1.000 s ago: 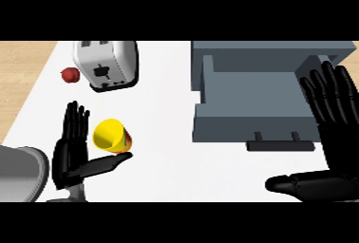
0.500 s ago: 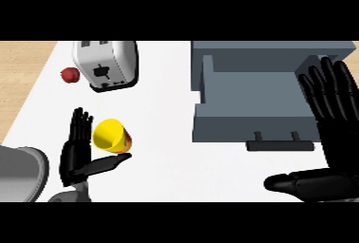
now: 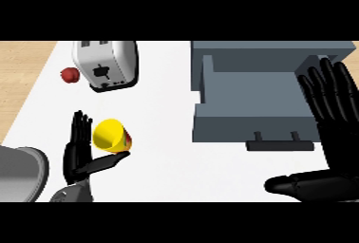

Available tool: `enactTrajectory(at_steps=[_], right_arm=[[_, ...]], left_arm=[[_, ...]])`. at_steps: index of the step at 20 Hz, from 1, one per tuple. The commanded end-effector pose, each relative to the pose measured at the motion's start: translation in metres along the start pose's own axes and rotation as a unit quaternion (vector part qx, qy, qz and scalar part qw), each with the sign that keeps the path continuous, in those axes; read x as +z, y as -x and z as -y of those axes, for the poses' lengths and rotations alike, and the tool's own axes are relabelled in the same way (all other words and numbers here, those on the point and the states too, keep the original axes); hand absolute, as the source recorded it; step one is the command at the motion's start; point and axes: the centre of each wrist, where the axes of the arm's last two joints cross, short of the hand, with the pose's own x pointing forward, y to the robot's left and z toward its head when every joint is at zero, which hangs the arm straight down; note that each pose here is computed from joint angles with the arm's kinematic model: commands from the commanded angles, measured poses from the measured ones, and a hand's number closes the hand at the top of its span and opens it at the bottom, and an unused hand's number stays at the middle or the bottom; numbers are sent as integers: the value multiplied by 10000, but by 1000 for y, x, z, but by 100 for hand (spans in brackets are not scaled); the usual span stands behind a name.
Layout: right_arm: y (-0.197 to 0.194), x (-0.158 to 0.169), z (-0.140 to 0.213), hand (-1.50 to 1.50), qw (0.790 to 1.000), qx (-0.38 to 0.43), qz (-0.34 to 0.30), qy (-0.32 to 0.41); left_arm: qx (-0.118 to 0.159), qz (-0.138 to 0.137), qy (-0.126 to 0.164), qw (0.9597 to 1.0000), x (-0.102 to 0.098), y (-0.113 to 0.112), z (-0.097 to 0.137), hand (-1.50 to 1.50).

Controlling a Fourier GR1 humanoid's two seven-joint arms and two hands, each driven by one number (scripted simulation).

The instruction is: Pick up the cup, place it into the drawer and close the drawer

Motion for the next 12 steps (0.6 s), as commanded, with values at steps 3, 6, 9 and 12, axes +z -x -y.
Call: enactTrajectory(at_steps=[3, 6, 9, 12], right_arm=[[7, -4, 9, -150, 10000, -7, -98, 6], [-6, 15, -9, -150, 10000, 4, -23, -43], [-1, 8, 5, -150, 10000, -41, 36, -17], [-6, 8, -17, -150, 10000, -25, -2, -49]], left_arm=[[-4, -35, -74, 10000, 35, 36, -3, -150], [-91, -16, -69, 9999, 0, 39, 6, -150], [-91, -57, 121, 9999, 6, 32, -20, -150], [31, -13, 142, 9999, -4, 33, -25, -150]])
